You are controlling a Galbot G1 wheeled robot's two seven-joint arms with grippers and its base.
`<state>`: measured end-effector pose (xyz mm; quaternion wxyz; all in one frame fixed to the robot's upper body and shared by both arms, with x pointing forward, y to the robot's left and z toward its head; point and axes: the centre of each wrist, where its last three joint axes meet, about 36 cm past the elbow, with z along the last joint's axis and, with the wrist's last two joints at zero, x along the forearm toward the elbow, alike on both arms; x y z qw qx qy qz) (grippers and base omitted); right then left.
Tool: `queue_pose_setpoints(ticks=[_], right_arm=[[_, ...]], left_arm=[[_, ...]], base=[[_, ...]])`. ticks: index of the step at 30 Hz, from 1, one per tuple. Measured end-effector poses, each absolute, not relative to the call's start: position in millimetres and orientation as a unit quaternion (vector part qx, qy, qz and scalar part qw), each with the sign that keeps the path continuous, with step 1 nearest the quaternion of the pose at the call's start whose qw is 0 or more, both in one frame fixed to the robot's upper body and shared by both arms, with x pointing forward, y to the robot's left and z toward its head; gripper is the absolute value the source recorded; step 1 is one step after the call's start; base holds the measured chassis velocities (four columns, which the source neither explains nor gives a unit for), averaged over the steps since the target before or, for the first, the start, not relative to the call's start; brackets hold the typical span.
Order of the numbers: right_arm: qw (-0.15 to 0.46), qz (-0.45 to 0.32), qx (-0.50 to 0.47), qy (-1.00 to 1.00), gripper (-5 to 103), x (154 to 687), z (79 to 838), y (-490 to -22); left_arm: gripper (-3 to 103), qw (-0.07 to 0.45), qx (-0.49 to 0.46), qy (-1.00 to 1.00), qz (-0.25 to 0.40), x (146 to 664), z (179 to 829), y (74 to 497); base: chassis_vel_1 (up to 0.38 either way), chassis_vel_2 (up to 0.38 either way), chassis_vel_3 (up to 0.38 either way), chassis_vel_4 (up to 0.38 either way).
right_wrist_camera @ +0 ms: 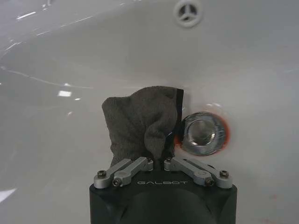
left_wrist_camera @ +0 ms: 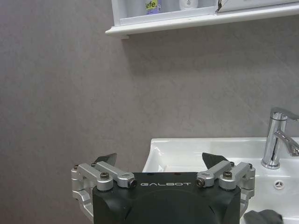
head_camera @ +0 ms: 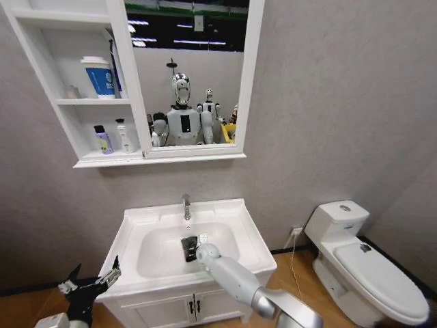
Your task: Move facial cleanser and shampoo from washbasin to cabinet, then wipe washbasin with towel.
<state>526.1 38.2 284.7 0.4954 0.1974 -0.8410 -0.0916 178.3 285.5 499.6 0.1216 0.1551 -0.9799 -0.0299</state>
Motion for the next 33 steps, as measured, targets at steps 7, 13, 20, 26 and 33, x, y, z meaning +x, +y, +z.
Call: queue_pose_setpoints(ticks=[7, 13, 20, 26, 33], right_arm=[[0.482, -0.137, 0.236, -0.833, 5, 520, 310, 54], [0.475, -0.077, 0.153, -0.863, 5, 527, 301, 19], [0.445, -0.02, 0.092, -0.89, 5, 528, 299, -26], [0.461, -0.066, 0.119, -0.877, 5, 534, 302, -3], [0.455, -0.128, 0.184, -0.862, 5, 530, 331, 51]], left_arm=[[100, 0.122, 0.155, -0.98, -0.03, 178, 500, 286], [100, 0.122, 0.155, -0.98, -0.03, 178, 500, 286], [100, 0.122, 0.155, -0.98, -0.03, 178, 500, 286], [100, 0.122, 0.155, -0.98, -0.03, 178, 500, 286], [100, 0.122, 0.155, -0.98, -0.03, 178, 500, 286]], base=[[0.0, 0.0, 0.0, 0.0], [0.0, 0.0, 0.0, 0.0], [0.0, 0.0, 0.0, 0.0], [0.0, 0.0, 0.0, 0.0], [0.0, 0.0, 0.0, 0.0]])
